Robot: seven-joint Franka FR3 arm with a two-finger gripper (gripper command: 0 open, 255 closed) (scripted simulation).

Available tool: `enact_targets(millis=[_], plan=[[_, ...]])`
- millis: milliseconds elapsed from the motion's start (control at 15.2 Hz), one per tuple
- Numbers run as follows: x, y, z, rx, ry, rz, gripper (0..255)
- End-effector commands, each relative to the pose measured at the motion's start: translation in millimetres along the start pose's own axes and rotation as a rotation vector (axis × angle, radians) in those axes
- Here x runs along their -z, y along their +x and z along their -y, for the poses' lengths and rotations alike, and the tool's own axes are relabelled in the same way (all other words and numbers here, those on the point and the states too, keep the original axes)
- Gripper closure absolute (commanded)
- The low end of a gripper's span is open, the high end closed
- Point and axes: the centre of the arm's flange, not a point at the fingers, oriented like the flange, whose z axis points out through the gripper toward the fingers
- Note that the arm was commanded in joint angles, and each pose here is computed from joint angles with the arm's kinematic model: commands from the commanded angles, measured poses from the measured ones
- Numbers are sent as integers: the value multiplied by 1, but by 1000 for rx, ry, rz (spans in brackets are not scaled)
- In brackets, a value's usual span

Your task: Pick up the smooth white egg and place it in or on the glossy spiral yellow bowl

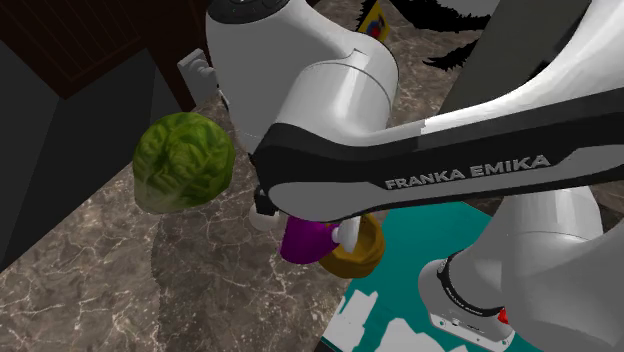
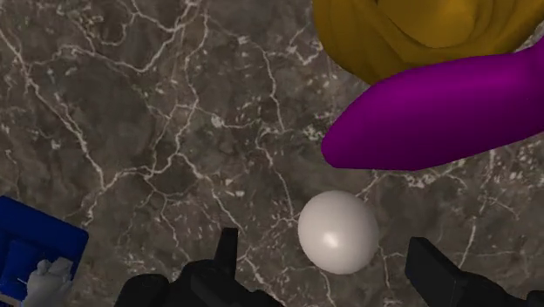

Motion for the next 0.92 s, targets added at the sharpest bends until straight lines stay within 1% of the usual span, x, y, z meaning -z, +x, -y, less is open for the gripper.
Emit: enact_targets(millis=[0, 132, 198, 660, 858], plan=[[-22, 9, 10, 59, 11, 4, 0], [-43, 17, 22, 117, 23, 10, 0], [-48, 18, 25, 129, 25, 11, 0], [-88, 18, 26, 129, 25, 11, 0], [-88, 18, 26, 129, 25, 11, 0]])
